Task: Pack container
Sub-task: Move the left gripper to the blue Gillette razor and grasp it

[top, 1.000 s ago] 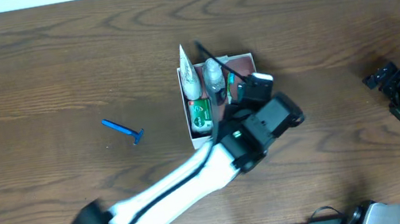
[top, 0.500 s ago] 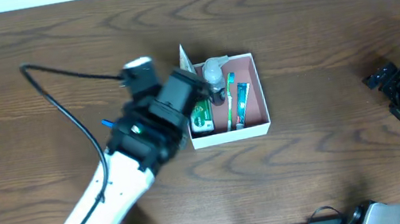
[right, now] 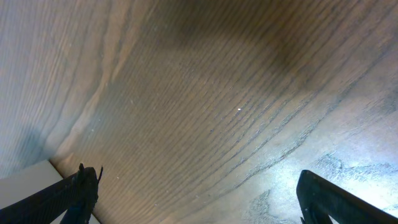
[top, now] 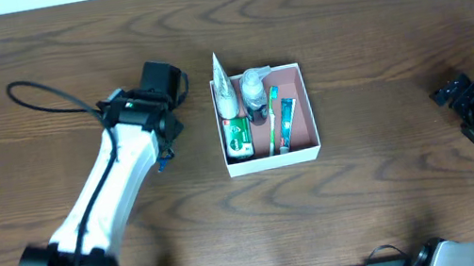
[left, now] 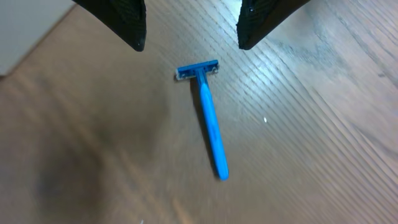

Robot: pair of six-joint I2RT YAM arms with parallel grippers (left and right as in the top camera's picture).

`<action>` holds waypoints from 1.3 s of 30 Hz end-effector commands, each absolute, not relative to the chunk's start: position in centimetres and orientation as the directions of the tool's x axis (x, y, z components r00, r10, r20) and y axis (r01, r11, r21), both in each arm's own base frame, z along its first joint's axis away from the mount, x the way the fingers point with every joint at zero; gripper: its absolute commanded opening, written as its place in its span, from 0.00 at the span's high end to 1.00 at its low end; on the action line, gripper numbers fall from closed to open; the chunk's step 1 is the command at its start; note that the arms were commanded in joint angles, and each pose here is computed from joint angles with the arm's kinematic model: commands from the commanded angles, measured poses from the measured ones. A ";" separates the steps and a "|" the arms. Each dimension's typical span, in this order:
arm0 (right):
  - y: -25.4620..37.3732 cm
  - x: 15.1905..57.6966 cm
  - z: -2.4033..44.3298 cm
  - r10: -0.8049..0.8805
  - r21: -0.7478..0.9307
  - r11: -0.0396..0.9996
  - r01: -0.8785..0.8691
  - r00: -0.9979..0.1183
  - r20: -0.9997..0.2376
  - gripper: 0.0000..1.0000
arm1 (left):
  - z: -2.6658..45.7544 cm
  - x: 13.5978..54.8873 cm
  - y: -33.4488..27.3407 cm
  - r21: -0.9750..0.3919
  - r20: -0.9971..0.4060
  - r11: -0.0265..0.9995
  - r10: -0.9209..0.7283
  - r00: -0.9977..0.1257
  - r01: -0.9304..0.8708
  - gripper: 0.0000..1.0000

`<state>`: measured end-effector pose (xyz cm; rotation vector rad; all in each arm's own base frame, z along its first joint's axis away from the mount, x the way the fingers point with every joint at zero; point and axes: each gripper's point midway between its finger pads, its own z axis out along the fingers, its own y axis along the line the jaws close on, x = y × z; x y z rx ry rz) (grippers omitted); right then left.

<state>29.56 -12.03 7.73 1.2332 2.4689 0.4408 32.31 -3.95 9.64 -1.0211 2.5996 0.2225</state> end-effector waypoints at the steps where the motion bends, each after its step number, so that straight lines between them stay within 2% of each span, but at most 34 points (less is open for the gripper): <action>1: -12.4 29.7 8.0 0.808 0.424 0.578 0.697 -0.563 -0.175 0.01 | 7.1 31.6 -4.4 0.053 -0.288 0.706 -0.667 -0.688 -0.706 0.52; 8: -12.4 29.7 8.0 0.808 0.424 0.578 0.697 -0.563 -0.175 0.01 | 4.5 31.2 -4.4 0.106 -0.238 0.667 -0.703 -0.670 -0.738 0.52; 18: -12.4 29.7 8.0 0.808 0.424 0.577 0.697 -0.563 -0.174 0.01 | 3.5 31.1 -3.2 0.078 -0.198 0.622 -0.756 -0.624 -0.779 0.52; 22: -12.4 29.7 8.0 0.808 0.424 0.577 0.697 -0.563 -0.174 0.01 | 2.0 31.2 -3.6 0.025 -0.154 0.637 -0.759 -0.633 -0.770 0.52; 39: -12.4 29.7 8.0 0.808 0.424 0.577 0.697 -0.563 -0.174 0.01 | 1.0 31.4 -2.4 0.019 -0.162 0.645 -0.752 -0.639 -0.764 0.52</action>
